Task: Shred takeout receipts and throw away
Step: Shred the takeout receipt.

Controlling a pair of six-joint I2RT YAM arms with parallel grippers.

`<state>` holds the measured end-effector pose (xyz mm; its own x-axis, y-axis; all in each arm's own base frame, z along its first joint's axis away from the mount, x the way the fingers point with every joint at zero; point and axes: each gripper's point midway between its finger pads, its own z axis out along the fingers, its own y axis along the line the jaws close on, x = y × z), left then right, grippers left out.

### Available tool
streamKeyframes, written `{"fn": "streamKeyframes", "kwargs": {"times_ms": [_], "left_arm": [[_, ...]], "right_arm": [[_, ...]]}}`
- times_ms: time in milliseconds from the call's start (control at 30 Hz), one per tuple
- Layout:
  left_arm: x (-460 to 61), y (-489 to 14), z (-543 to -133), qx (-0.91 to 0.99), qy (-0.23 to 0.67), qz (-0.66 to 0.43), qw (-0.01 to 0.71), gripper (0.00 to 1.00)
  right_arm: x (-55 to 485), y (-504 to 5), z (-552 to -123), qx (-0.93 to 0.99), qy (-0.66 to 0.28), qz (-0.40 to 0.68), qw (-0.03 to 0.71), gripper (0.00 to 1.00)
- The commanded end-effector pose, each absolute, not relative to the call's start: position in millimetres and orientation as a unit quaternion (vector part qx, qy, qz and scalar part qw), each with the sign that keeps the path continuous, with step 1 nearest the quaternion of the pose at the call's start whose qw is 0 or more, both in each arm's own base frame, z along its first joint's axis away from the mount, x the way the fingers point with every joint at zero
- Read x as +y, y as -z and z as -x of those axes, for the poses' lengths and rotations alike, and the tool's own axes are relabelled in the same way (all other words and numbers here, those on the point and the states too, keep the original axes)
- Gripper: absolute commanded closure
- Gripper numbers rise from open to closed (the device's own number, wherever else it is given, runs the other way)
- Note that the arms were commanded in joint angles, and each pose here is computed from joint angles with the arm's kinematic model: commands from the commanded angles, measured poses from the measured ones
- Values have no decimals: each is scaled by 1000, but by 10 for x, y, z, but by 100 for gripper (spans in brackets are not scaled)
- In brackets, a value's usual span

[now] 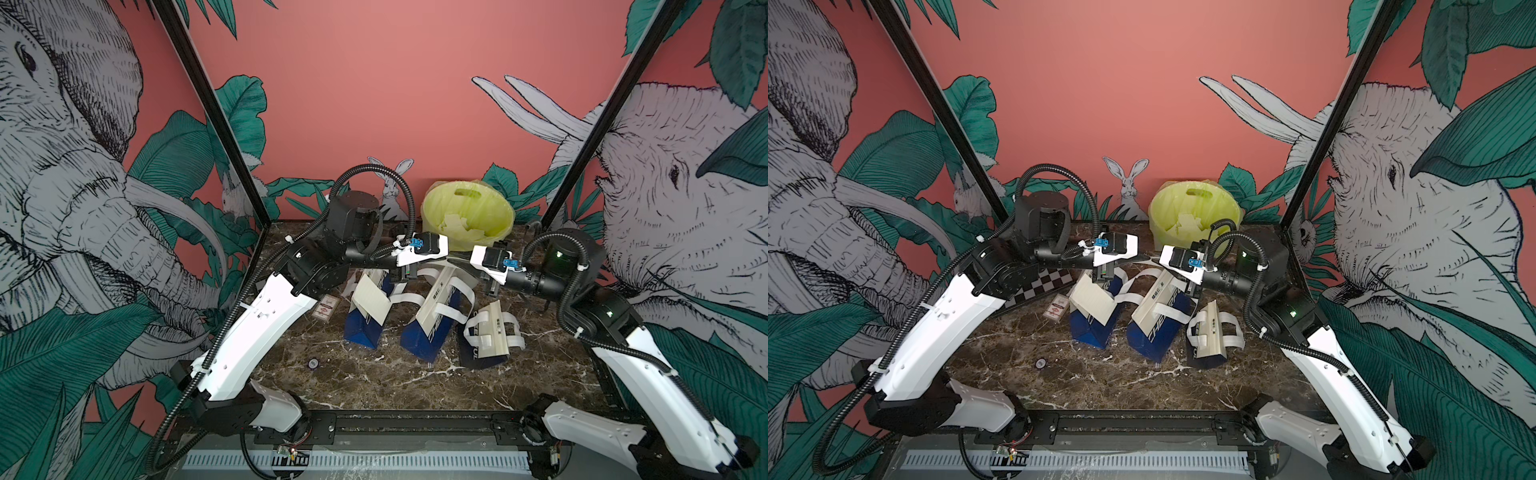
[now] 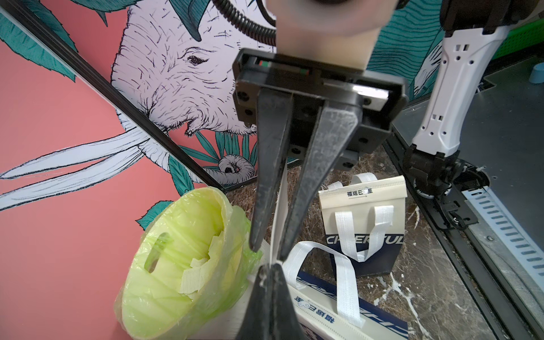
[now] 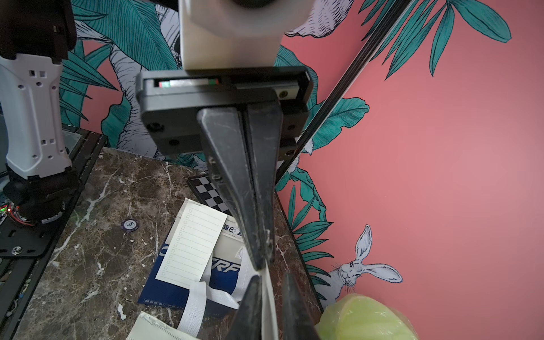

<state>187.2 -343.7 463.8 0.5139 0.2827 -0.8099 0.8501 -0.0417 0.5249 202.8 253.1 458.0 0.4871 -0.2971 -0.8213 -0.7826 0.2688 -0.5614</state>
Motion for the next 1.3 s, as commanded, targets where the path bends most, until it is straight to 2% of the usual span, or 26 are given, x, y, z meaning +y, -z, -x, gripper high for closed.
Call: {"fn": "streamKeyframes", "kwargs": {"times_ms": [0, 200, 333, 500, 667, 700, 1267], "left_arm": [[-3385, -4778, -1776, 395, 254, -676, 568, 100], [-3403, -4783, -1797, 397, 254, -673, 570, 100], [-3434, -4792, -1837, 409, 264, -661, 571, 100], [-3475, -4804, -1995, 461, 276, -625, 566, 100], [-3496, -4880, -2050, 496, 342, -587, 541, 100], [-3499, -4872, -2071, 501, 351, -583, 535, 100], [-3475, -5042, -2429, 558, 467, -486, 485, 100]], "right_arm": [[2517, -4708, -1986, 454, -187, 576, 654, 87], [2518, -4717, -1967, 449, -188, 579, 654, 100], [2483, -4743, -2008, 447, -166, 574, 666, 100], [2371, -4804, -2145, 433, -91, 553, 706, 100], [2295, -4784, -2176, 414, -17, 563, 715, 100], [2318, -4660, -2197, 416, -13, 570, 708, 100], [2434, -4511, -1991, 361, 17, 605, 710, 100]]}}
